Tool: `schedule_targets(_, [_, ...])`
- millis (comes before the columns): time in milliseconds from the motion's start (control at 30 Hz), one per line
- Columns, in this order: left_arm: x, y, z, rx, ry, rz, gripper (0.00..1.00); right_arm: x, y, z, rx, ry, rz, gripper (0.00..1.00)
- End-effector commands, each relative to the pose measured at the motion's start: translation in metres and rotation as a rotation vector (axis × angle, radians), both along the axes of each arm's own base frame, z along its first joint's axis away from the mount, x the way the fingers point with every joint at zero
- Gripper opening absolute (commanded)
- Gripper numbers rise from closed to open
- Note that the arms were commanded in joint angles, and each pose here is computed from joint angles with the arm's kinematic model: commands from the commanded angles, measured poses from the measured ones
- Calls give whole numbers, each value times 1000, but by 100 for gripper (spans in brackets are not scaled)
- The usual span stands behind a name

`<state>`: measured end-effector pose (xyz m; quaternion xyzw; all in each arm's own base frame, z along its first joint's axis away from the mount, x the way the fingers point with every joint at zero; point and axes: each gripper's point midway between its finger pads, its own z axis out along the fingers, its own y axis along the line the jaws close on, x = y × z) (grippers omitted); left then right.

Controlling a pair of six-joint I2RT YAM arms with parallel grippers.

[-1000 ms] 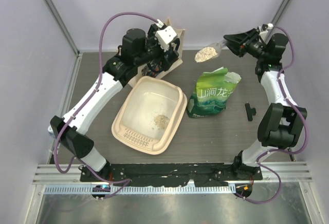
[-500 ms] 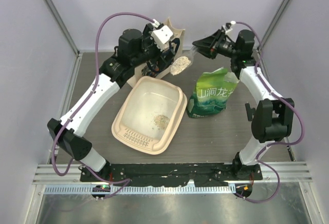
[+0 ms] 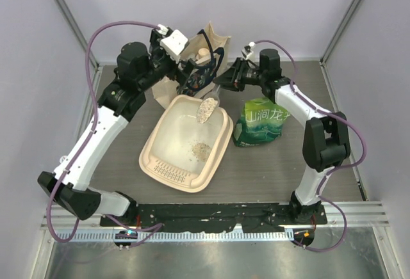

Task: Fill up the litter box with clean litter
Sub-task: Pour the cat litter into the litter box.

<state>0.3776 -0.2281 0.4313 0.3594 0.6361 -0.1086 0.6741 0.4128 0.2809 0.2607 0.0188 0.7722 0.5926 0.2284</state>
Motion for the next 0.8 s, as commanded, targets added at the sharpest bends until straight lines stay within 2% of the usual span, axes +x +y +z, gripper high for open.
schedule_targets(0, [-5, 5, 14, -44, -59, 1, 100, 2, 19, 13, -153, -224, 20, 1])
schedule_targets(233, [-3, 11, 13, -39, -77, 9, 100, -9, 33, 7, -280, -342, 69, 1])
schedule_targets(333, [-2, 10, 14, -48, -83, 6, 100, -15, 34, 11, -355, -452, 99, 1])
schedule_targets(567, [0, 10, 17, -51, -96, 5, 100, -52, 53, 33, -519, -867, 204, 1])
schedule_targets(767, [2, 7, 22, -54, -105, -4, 100, -70, 57, 42, -580, -1038, 250, 1])
